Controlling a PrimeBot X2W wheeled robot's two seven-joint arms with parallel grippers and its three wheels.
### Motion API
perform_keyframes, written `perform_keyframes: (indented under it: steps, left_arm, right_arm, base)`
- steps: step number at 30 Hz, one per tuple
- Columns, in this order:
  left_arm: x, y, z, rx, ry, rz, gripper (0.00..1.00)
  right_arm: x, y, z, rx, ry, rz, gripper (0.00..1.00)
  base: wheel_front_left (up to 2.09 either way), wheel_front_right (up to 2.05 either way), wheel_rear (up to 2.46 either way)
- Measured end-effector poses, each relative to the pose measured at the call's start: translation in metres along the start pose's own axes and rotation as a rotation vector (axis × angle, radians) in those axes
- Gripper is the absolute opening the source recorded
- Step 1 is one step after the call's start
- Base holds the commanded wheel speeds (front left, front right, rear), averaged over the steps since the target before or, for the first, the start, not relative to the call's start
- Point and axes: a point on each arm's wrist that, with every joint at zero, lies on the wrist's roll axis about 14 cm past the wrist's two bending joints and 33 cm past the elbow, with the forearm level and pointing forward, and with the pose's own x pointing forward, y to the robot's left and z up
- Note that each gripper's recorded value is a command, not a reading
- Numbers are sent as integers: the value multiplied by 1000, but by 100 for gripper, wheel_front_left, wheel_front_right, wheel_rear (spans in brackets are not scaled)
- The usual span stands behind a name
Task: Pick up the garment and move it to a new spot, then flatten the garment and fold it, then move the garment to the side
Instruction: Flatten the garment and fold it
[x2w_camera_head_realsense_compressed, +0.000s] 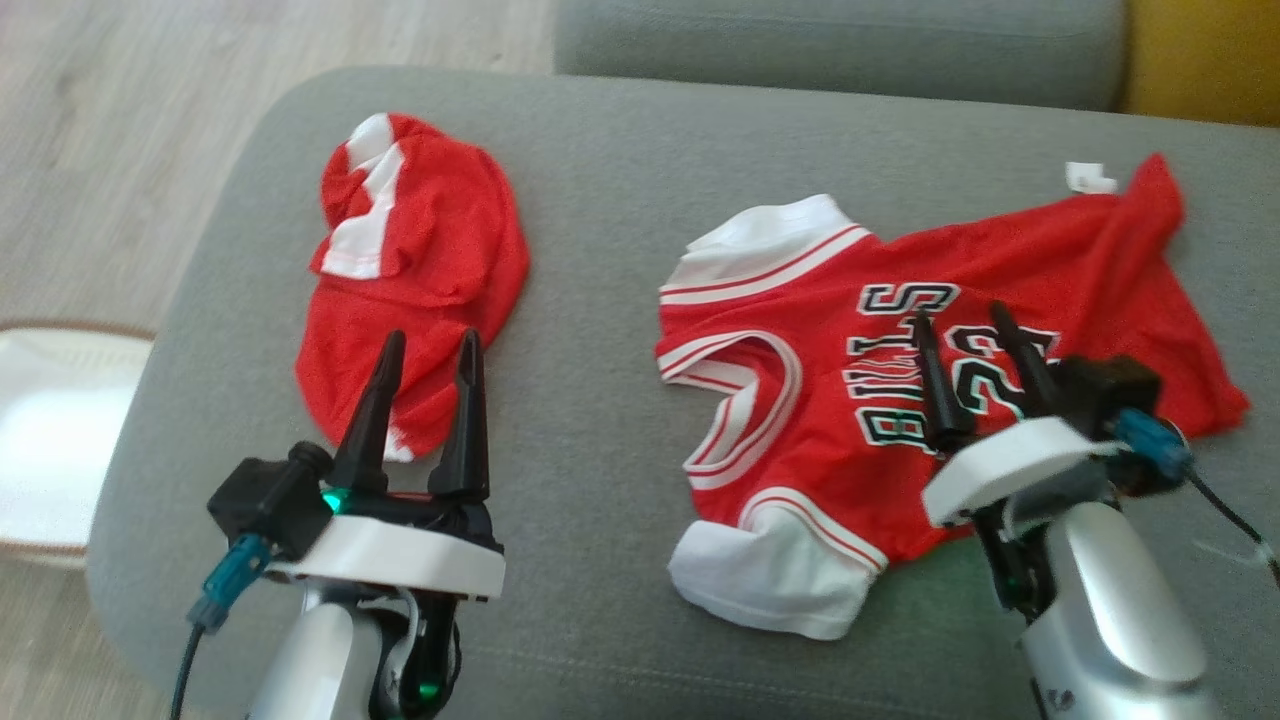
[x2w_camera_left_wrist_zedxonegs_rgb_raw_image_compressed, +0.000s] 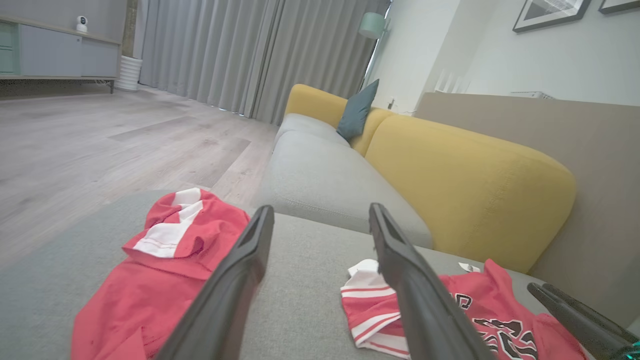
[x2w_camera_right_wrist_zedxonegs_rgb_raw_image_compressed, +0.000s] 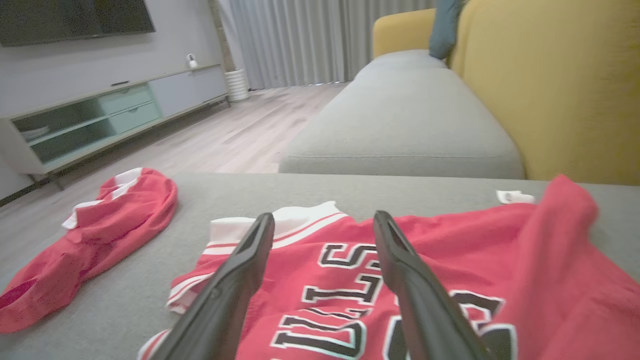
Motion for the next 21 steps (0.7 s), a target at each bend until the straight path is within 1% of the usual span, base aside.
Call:
perform_keyframes:
  steps: [4, 6, 12, 16, 21]
  left_arm:
    - [-4, 12, -2, 10, 9, 38, 100]
    - [-5, 18, -2, 11, 12, 56, 100]
    - [-5, 35, 1, 22, 9, 110, 100]
    - [-9, 47, -2, 22, 22, 154, 100]
    - [-12, 62, -4, 36, 34, 203, 100]
  right_arm:
    - [14, 34, -9, -65, 72, 117, 100]
    - [24, 43, -11, -110, 104, 165, 100]
    - [65, 49, -14, -253, 180, 266, 100]
    - [84, 60, -32, -317, 263, 346, 100]
    - [104, 61, -52, -415, 347, 418, 100]
  base:
    - [0, 0, 0]
    - [0, 0, 0]
    - [0, 0, 0]
    - [0, 0, 0]
    - [0, 0, 0]
